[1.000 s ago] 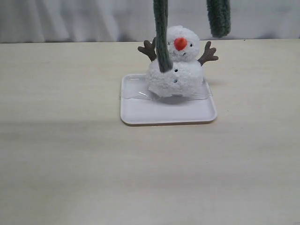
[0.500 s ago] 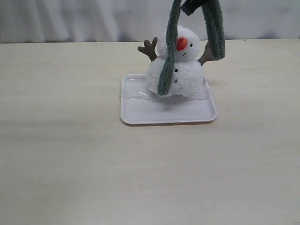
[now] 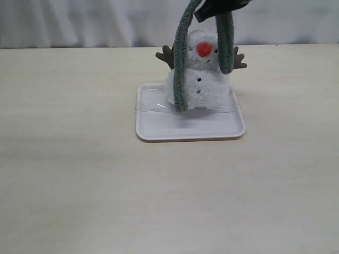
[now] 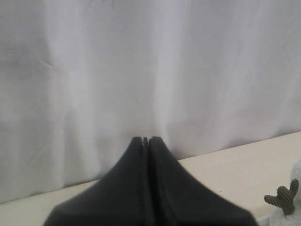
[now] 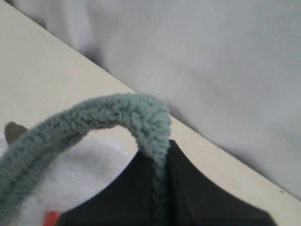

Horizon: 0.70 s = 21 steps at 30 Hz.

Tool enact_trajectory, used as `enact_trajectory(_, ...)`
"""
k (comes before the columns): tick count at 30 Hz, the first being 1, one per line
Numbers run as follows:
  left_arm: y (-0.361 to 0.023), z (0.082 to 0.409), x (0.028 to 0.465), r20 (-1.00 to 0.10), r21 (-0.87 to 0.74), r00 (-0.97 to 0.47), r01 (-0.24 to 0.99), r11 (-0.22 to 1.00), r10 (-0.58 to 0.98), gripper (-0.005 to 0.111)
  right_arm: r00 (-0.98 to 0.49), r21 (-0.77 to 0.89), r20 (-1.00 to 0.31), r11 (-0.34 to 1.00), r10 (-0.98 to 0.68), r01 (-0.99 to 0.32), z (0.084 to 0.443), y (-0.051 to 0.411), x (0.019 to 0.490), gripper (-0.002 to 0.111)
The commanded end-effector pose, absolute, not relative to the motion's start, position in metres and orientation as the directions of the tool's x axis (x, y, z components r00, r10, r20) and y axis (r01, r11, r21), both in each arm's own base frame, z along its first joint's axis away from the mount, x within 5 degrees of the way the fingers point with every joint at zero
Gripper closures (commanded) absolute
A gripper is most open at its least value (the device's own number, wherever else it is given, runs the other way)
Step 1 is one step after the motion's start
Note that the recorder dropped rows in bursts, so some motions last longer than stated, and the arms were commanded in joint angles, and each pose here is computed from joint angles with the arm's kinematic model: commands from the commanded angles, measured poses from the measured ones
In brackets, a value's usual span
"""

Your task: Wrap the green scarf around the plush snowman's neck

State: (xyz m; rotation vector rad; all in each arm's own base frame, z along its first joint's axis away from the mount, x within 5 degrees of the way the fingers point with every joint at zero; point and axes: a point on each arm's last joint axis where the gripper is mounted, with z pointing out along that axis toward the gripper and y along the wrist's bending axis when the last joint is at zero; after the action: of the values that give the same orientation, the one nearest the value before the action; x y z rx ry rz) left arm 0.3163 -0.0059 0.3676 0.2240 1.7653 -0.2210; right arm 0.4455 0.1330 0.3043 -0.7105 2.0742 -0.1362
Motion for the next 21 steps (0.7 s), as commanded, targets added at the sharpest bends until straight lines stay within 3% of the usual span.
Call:
enact_trajectory(1,-0.008,0.367,0.316,-0.978,-0.032,-0.205,0.290,0.956,0.030,0.107,-0.512,-0.303,-0.718,0.873,-0.472,-0.381,0.279,0.116,0.459,0.104)
enact_trajectory(11,-0.009,0.367,0.316,-0.978,-0.034,-0.206,0.302,0.953,0.030,0.107,-0.620,-0.282,-0.666,0.909,-0.415,-0.306,0.252,0.111,0.465,0.104)
enact_trajectory(21,-0.008,0.367,0.316,-0.978,-0.033,-0.205,0.296,0.955,0.030,0.107,-0.701,-0.230,-0.560,0.895,-0.442,-0.381,0.242,0.113,0.454,0.104)
